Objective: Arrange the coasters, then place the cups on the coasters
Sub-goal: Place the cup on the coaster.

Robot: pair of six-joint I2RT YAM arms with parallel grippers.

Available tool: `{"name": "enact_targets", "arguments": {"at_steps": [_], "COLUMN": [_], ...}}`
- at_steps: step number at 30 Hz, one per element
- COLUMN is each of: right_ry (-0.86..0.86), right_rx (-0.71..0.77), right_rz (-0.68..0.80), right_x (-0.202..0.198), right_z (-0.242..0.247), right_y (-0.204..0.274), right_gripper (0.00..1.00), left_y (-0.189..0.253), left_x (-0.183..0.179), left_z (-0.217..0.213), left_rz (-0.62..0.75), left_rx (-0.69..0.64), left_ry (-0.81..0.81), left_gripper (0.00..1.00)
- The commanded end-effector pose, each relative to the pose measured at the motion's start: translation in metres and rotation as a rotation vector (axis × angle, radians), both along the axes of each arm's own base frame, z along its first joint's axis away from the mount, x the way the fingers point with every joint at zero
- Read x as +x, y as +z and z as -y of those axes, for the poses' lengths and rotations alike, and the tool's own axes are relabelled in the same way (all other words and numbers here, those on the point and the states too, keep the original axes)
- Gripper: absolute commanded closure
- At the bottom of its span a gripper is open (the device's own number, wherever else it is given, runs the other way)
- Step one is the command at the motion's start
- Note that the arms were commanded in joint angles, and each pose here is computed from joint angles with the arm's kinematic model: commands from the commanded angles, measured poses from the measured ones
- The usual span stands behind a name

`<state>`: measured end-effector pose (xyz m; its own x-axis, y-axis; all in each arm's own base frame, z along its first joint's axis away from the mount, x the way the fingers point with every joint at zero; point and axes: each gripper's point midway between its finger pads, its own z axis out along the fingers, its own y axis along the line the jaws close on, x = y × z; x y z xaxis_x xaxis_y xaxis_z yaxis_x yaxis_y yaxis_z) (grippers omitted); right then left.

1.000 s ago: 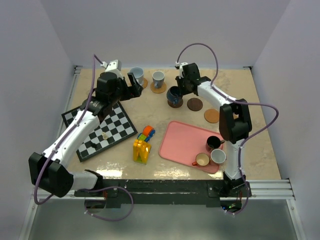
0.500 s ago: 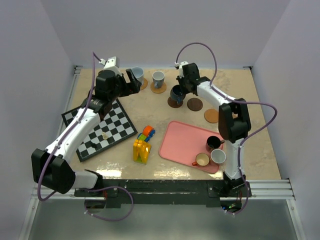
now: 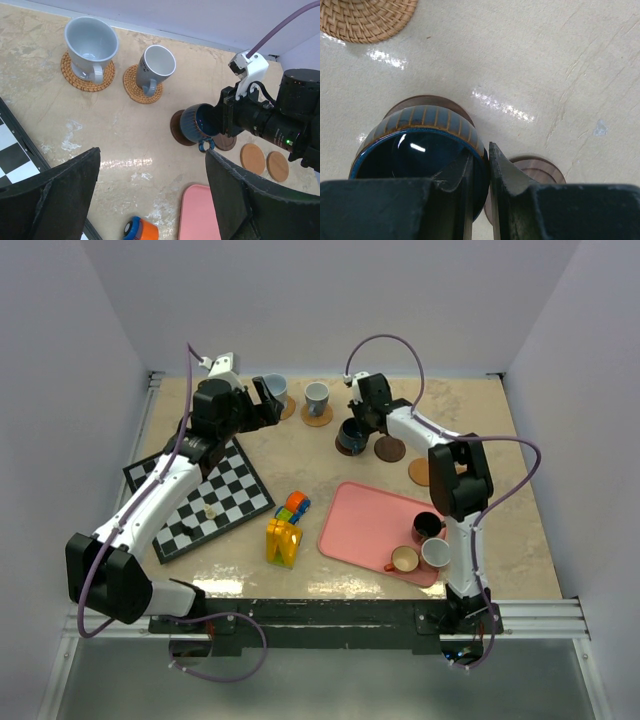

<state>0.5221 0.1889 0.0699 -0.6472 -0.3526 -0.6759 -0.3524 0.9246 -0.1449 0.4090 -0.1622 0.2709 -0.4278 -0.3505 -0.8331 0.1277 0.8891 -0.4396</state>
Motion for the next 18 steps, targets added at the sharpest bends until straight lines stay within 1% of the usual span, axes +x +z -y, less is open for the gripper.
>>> {"name": "enact_targets", "arguments": {"at_steps": [1, 18], "right_ry": [-0.007, 0.008], "right_rx": [0.026, 0.009], "right_rz": [0.14, 0.113], "right_x": [0.027, 0.022], "right_z": [-0.009, -0.012], "right_y": [0.043, 0.027], "right_gripper": [1.0, 1.0], "left_y": [0.016, 0.013], "left_x": [0.007, 0.008], "left_z": [0.0, 0.0], "left_rz": [0.059, 0.048], "left_rx": [-0.023, -0.038], "left_ry": [0.001, 0.013], "left_gripper": [0.1, 0.1]}}
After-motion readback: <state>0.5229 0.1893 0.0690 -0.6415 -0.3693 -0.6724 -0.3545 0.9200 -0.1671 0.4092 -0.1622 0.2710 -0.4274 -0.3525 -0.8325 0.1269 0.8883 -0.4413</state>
